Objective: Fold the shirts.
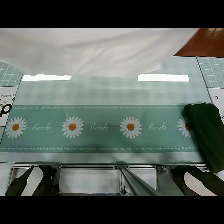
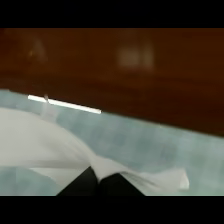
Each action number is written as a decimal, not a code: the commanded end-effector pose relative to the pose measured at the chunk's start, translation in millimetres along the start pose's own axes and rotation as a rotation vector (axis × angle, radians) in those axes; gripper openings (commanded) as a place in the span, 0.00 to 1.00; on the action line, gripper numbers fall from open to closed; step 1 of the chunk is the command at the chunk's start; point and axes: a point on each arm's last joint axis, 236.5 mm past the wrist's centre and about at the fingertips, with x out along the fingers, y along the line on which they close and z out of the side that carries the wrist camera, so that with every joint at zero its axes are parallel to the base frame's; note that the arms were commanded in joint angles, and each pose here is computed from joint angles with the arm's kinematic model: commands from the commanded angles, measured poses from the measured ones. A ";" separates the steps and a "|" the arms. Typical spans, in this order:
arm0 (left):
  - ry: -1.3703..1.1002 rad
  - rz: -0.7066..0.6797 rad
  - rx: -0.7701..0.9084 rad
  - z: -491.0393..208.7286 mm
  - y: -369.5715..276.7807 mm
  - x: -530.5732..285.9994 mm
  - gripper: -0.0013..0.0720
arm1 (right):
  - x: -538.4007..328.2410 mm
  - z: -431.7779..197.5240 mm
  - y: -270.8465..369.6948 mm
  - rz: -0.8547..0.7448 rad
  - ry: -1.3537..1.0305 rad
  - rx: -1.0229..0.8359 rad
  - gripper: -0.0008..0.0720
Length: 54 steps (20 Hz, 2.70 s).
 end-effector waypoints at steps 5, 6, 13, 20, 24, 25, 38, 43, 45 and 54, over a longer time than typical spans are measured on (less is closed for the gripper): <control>-0.323 0.143 0.474 59.6 -144.6 -138.0 0.04 | -177.8 35.4 32.3 -0.296 -0.262 -0.223 0.04; -0.346 0.189 0.494 57.1 -143.7 -159.6 0.04 | -195.7 32.9 32.3 -0.336 -0.281 -0.230 0.04; -0.285 0.351 0.364 16.8 -101.2 -234.3 0.04 | -238.3 -20.8 26.1 -0.443 -0.182 -0.161 0.04; 0.090 0.386 0.215 -51.8 -24.5 -100.0 0.04 | -107.5 -106.9 -16.1 -0.297 0.190 -0.030 0.04; 0.337 0.405 0.109 -113.3 47.4 23.3 0.04 | 11.8 -161.9 -61.0 -0.191 0.392 0.082 0.04; 0.398 0.413 0.086 -130.0 66.8 53.7 0.04 | 39.3 -173.8 -72.6 -0.173 0.433 0.115 0.04; 0.744 0.310 -0.298 -292.7 193.1 275.6 0.04 | 265.5 -286.0 -181.1 -0.115 0.625 0.407 0.04; 0.855 0.271 -0.231 -261.8 187.7 229.1 0.04 | 230.2 -290.2 -171.7 -0.080 0.764 0.397 0.04; 0.889 0.298 -0.251 -251.9 199.2 202.6 0.04 | 205.3 -302.3 -173.6 -0.075 0.859 0.418 0.04; 1.232 0.264 -0.368 -358.2 197.6 120.9 0.04 | 182.9 -380.0 -154.5 -0.028 1.066 0.492 0.05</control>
